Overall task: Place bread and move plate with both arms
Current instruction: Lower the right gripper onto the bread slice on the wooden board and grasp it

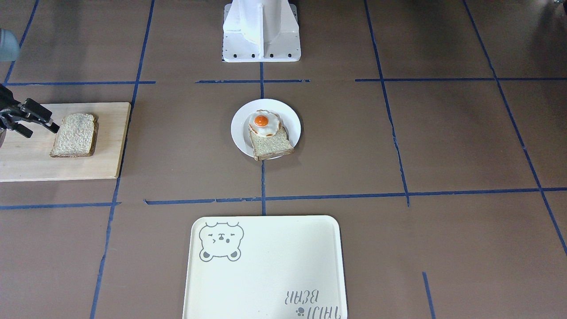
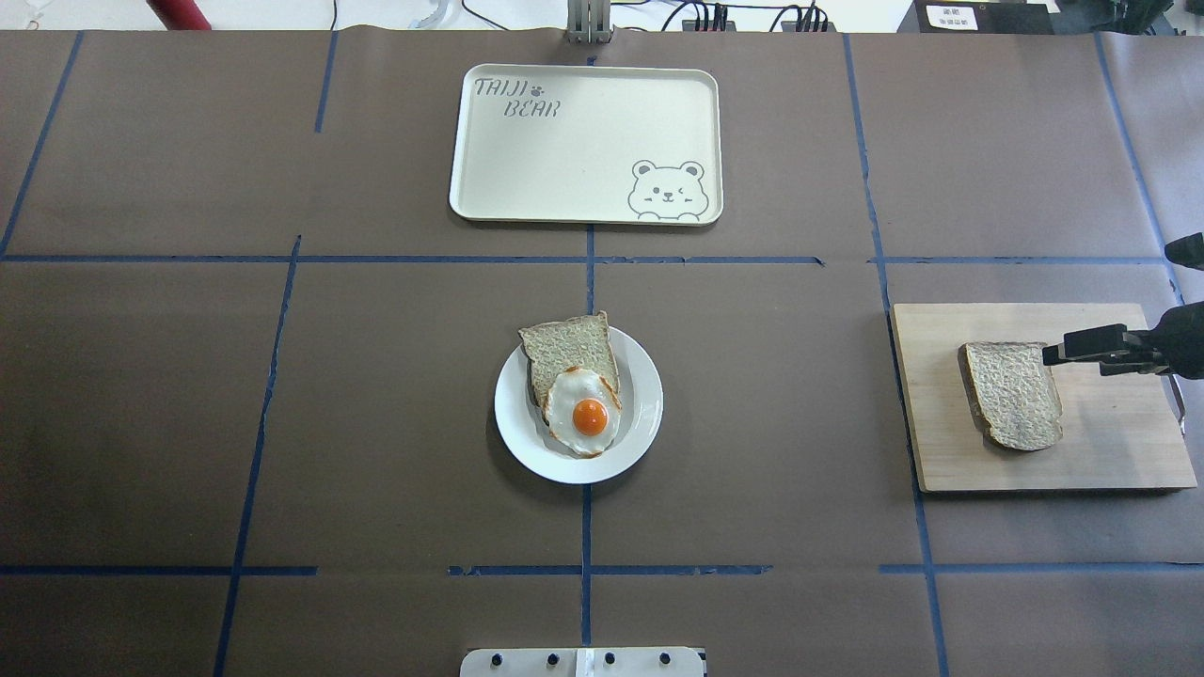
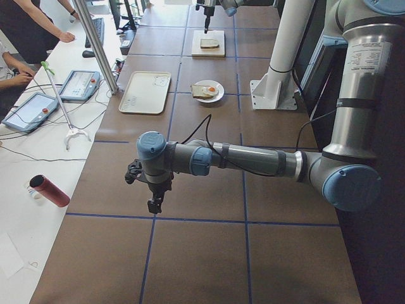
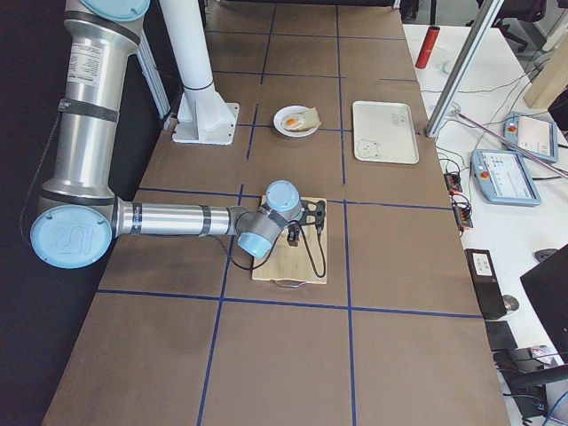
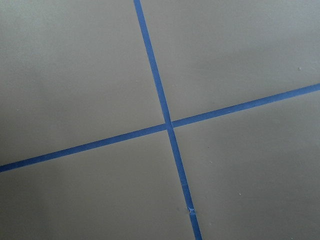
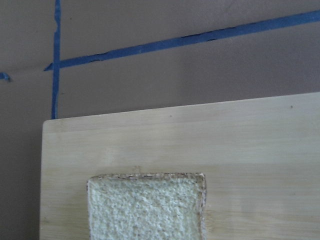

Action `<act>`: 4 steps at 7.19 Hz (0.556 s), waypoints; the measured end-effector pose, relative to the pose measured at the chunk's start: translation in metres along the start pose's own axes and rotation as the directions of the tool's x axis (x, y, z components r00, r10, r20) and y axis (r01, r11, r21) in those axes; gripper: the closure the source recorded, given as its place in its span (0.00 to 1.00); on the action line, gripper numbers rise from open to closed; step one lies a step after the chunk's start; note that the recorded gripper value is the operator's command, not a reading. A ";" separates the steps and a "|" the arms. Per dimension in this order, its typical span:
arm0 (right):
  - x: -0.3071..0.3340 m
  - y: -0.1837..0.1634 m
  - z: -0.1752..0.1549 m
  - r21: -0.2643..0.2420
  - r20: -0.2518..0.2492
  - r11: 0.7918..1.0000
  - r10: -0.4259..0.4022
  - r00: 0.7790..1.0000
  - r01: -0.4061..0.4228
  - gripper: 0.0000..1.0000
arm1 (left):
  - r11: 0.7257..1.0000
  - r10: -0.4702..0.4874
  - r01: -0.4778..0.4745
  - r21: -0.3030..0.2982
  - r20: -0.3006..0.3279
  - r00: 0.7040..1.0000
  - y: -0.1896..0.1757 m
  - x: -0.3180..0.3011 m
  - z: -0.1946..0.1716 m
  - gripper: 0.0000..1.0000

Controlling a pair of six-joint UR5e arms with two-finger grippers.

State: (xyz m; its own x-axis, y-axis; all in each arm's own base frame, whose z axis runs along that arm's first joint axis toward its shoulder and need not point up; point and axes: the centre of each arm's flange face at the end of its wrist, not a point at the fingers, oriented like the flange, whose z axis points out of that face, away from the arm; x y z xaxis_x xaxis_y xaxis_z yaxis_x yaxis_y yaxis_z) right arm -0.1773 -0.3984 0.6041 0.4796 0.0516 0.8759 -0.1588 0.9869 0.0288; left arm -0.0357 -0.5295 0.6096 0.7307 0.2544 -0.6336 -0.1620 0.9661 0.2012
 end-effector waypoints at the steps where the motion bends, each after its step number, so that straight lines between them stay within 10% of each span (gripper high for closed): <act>1: 0.008 0.005 0.011 -0.013 -0.017 1.000 0.001 1.000 -0.001 0.07 | 1.000 0.001 -0.001 0.001 0.000 1.000 0.000 0.000 0.000 0.00; 4: 0.010 0.009 0.024 -0.035 -0.028 0.999 -0.005 1.000 0.004 0.17 | 1.000 0.000 0.000 0.000 -0.001 1.000 0.000 0.000 0.000 0.00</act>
State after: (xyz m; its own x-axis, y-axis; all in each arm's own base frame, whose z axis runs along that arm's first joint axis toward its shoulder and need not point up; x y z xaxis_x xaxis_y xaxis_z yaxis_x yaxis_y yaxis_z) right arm -0.1944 -0.3929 0.6247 0.5045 0.0507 0.8619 -0.1268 0.9918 0.0159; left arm -0.0357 -0.5293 0.6094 0.7303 0.2546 -0.6339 -0.1619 0.9660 0.2015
